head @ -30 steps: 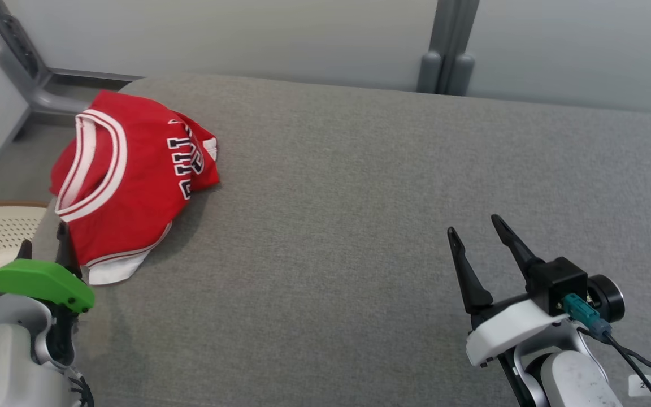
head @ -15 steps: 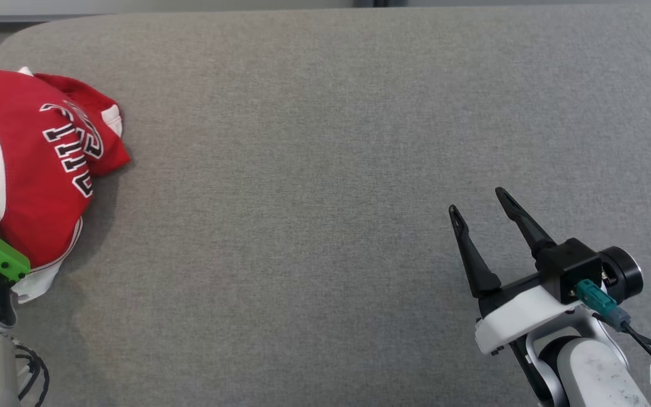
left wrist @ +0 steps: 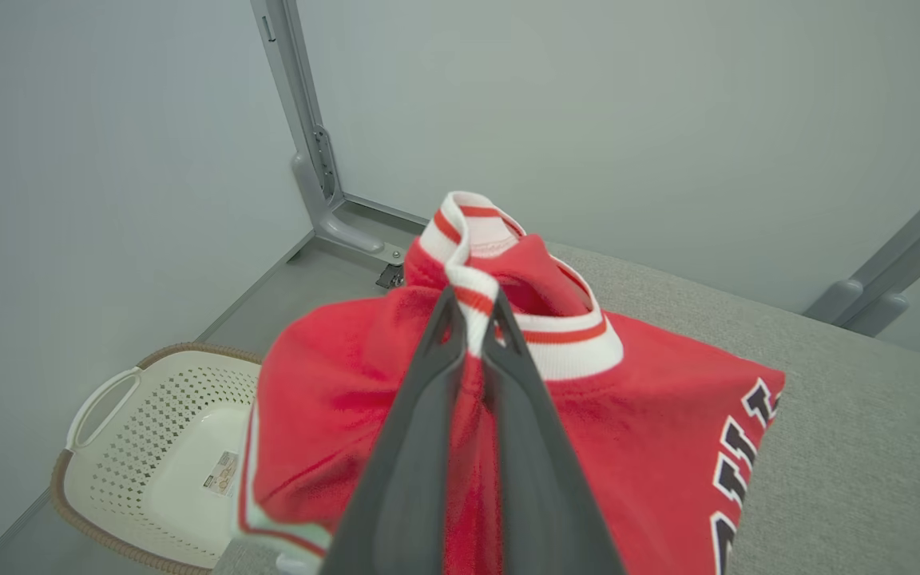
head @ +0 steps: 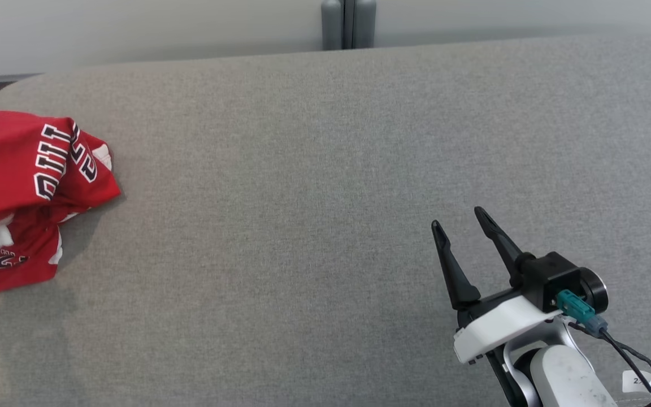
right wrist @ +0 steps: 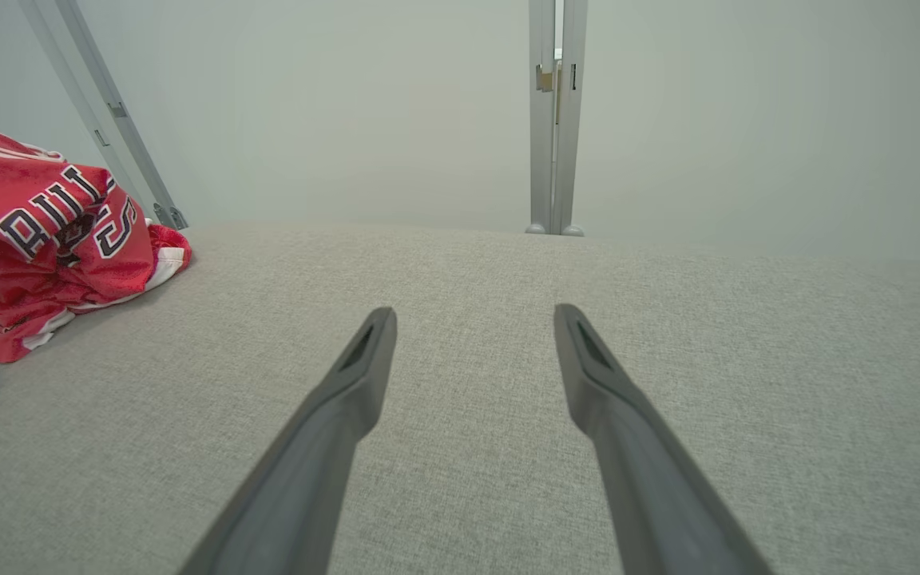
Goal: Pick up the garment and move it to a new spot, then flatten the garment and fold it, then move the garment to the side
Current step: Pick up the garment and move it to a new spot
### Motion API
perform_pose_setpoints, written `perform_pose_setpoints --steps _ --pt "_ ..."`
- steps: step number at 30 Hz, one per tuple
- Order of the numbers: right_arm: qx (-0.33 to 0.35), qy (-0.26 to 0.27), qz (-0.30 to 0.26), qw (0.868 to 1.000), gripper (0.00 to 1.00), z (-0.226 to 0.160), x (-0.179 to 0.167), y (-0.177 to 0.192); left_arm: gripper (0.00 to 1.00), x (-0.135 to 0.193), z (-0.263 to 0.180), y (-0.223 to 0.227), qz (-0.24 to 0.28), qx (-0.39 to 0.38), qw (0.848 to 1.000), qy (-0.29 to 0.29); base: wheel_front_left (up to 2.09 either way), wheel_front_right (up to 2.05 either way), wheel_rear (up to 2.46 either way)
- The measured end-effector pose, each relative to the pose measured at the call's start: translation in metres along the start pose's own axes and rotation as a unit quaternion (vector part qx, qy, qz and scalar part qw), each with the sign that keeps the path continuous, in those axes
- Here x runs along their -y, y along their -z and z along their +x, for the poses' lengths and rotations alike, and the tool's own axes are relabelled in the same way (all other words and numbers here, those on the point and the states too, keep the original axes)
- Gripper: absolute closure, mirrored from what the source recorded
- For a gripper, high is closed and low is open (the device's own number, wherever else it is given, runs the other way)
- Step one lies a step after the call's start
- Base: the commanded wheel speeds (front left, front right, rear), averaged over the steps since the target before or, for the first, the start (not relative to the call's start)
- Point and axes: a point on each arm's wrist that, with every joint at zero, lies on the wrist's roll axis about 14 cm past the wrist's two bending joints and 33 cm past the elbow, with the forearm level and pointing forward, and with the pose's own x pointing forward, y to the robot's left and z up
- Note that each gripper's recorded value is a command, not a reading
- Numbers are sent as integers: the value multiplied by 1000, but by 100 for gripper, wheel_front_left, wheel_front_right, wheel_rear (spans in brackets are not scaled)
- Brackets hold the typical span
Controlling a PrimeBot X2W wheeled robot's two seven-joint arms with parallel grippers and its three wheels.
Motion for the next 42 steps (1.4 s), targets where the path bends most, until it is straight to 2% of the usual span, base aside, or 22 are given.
perform_pose_setpoints --steps 5,8,11,15,19,26,28,31,34,40,41,42 --pt "30 9 9 999 0 -14 0 -16 100 40 -24 -91 50 92 992 65 0 0 0" --pt "50 13 14 999 0 -23 -1 -28 100 71 -48 -146 69 151 981 103 0 0 0" --pt "68 24 11 997 0 -32 3 -38 100 124 -80 -201 83 225 957 162 0 0 0" --pt "75 42 9 996 0 -43 12 -43 100 195 -111 -226 79 273 927 244 0 0 0" --pt "80 65 7 995 0 -56 24 -46 100 253 -138 -242 64 309 897 309 0 0 0" --pt "86 123 1 989 0 -81 55 -50 100 366 -172 -210 43 294 849 437 0 0 0" --pt "86 142 0 986 0 -90 65 -50 100 400 -179 -181 48 267 838 473 0 0 0" --pt "84 164 0 983 0 -101 74 -48 100 436 -179 -125 62 211 834 506 0 0 0" --pt "83 181 -1 980 0 -110 82 -47 100 455 -171 -69 82 157 835 521 0 0 0" --pt "73 215 -5 974 0 -125 98 -42 100 465 -164 56 137 49 830 538 0 0 0" --pt "68 217 -5 974 0 -126 99 -39 60 463 -165 75 140 35 829 541 0 0 0" --pt "66 218 -5 974 0 -126 99 -38 28 460 -165 90 137 20 830 541 0 0 0"
